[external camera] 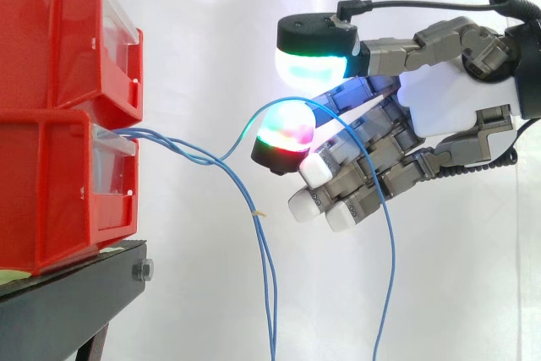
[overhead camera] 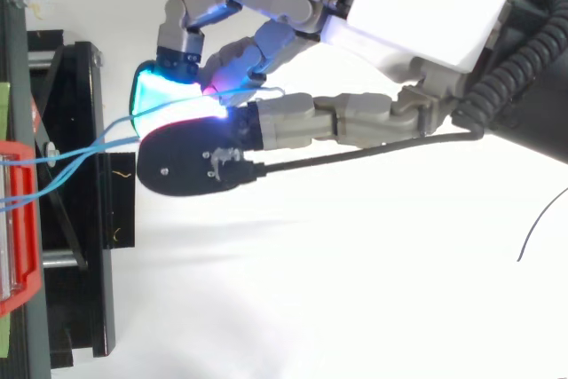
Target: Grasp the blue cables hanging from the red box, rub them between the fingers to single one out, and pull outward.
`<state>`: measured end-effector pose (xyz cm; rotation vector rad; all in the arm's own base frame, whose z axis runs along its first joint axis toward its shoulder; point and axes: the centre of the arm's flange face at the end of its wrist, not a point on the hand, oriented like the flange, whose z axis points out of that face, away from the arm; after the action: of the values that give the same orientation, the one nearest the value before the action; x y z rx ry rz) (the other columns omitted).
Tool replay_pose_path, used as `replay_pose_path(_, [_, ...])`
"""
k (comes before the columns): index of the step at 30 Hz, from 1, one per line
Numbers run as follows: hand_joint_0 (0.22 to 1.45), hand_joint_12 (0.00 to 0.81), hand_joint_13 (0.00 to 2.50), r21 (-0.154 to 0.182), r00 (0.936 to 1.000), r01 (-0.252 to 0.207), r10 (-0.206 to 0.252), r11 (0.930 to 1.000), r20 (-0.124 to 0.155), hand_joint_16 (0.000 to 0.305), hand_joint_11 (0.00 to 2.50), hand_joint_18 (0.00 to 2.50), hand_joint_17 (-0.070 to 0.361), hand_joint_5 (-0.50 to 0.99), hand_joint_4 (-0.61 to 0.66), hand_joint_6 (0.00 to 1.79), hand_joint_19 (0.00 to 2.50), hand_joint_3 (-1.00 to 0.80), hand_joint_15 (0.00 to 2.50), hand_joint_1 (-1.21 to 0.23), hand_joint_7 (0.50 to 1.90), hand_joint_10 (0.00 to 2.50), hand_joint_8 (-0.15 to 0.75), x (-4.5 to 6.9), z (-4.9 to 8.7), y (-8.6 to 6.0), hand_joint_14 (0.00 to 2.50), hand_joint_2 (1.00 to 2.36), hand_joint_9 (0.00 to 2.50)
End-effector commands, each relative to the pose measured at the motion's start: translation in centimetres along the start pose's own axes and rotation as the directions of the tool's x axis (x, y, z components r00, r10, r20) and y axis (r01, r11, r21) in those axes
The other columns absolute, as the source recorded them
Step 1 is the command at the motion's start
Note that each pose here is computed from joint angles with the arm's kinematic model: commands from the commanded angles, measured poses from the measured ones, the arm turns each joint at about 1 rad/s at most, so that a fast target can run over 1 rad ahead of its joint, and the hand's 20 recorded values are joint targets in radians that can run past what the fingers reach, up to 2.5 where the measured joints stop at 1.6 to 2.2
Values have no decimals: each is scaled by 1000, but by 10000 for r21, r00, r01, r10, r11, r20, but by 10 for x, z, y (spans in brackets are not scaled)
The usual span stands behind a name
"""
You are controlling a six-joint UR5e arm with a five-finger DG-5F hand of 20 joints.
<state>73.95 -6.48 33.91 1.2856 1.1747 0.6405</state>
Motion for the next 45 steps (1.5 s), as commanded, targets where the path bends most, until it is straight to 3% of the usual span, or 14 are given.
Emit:
replay_pose_path(1, [601, 393, 777, 158, 9998, -202, 203, 9997, -56, 45, 355, 644, 101, -52, 210, 744, 429, -402, 391, -505, 1108, 11, 301, 1, -2, -1, 14, 1008, 1076])
replay_pose_path(7, [608, 404, 907, 265, 9996, -261, 264, 9993, -106, 44, 594, 709, 99, -59, 199, 726, 449, -356, 465, -517, 1130, 17, 330, 3, -4, -3, 18, 1012, 1221])
replay_pose_path(12, [613, 409, 909, 249, 9993, -344, 347, 9991, -116, 44, 606, 712, 99, -65, 205, 756, 424, -338, 456, -557, 1086, 17, 336, 4, -4, -2, 16, 1013, 1231])
replay_pose_path(20, [597, 416, 910, 255, 9994, -337, 338, 9991, -54, 45, 613, 724, 102, -80, 186, 821, 406, -209, 451, -638, 1129, 17, 351, 6, -5, -1, 15, 1019, 1207])
replay_pose_path(25, [590, 435, 910, 261, 9994, -337, 337, 9991, -24, 49, 588, 749, 110, -95, 179, 854, 382, -163, 452, -693, 1030, 14, 358, 6, -5, -1, 15, 1017, 1169])
replay_pose_path(30, [573, 410, 874, 257, 9992, -396, 397, 9989, -37, 45, 561, 696, 102, -102, 194, 837, 425, -332, 457, -690, 998, 15, 338, 7, -6, -1, 16, 1012, 1133])
replay_pose_path(34, [555, 413, 880, 257, 9990, -442, 443, 9987, -36, 46, 521, 697, 104, -87, 181, 806, 433, -438, 454, -540, 1016, 14, 337, 7, -6, -1, 15, 1005, 1142])
replay_pose_path(38, [588, 408, 883, 257, 9989, -457, 458, 9986, -36, 45, 504, 690, 101, -76, 180, 789, 449, -417, 457, -460, 1042, 15, 334, 7, -6, -1, 15, 1007, 1151])
replay_pose_path(45, [600, 414, 894, 253, 9989, -455, 456, 9986, -50, 45, 531, 697, 101, -84, 187, 801, 432, -270, 455, -581, 1086, 17, 344, 8, -6, 0, 15, 1016, 1146])
